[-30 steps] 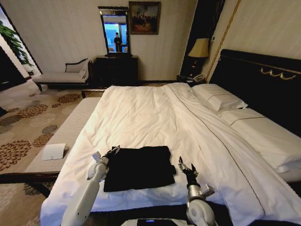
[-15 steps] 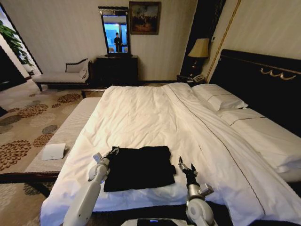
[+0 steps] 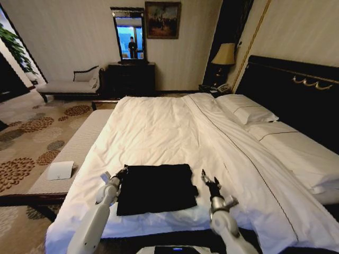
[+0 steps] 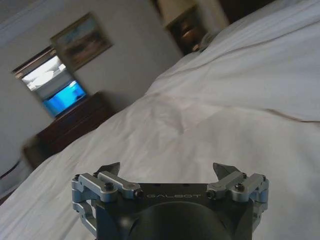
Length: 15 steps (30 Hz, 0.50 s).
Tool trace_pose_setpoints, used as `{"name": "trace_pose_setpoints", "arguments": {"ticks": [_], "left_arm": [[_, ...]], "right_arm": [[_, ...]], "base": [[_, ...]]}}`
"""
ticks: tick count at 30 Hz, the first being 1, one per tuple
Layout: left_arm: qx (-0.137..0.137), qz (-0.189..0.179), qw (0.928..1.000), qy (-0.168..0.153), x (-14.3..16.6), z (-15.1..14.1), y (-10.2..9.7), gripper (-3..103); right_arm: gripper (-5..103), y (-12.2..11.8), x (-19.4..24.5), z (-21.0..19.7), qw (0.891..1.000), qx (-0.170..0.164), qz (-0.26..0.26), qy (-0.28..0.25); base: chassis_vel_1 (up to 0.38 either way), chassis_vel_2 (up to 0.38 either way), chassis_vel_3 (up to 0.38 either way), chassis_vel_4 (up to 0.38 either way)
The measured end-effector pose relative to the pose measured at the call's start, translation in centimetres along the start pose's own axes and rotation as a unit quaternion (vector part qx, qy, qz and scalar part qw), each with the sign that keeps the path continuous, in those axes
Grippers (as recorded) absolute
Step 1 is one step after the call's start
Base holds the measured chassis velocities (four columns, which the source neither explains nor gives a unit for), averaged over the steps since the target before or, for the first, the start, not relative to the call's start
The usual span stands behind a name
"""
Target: Fold the clothes on the bed.
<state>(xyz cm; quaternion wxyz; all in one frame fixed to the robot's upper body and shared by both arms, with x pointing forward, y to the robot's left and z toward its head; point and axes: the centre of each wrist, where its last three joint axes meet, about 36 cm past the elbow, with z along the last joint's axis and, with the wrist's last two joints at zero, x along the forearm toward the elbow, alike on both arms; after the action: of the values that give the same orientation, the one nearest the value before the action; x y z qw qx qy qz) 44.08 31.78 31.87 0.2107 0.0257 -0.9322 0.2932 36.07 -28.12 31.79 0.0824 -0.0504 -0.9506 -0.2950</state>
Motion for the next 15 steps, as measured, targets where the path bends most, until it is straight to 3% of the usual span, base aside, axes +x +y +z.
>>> {"name": "trace_pose_setpoints", "arguments": {"ticks": [6,15], "left_arm": [[0.001,-0.009,0.9999,-0.006,1.2,-0.3,0.9,1],[-0.007,-0.020,0.9997,-0.010,2.3,-0.7,1.4,1]], "right_arm": [[100,-5.0,-5.8,-2.2,0.994,0.032,-0.083,0.063],[100,-7.4,-9.1,-1.3,0.975,-0.002,-0.167,0.145]], "base": [[0.000,0.000,0.000,0.000],[0.000,0.000,0.000,0.000]]}}
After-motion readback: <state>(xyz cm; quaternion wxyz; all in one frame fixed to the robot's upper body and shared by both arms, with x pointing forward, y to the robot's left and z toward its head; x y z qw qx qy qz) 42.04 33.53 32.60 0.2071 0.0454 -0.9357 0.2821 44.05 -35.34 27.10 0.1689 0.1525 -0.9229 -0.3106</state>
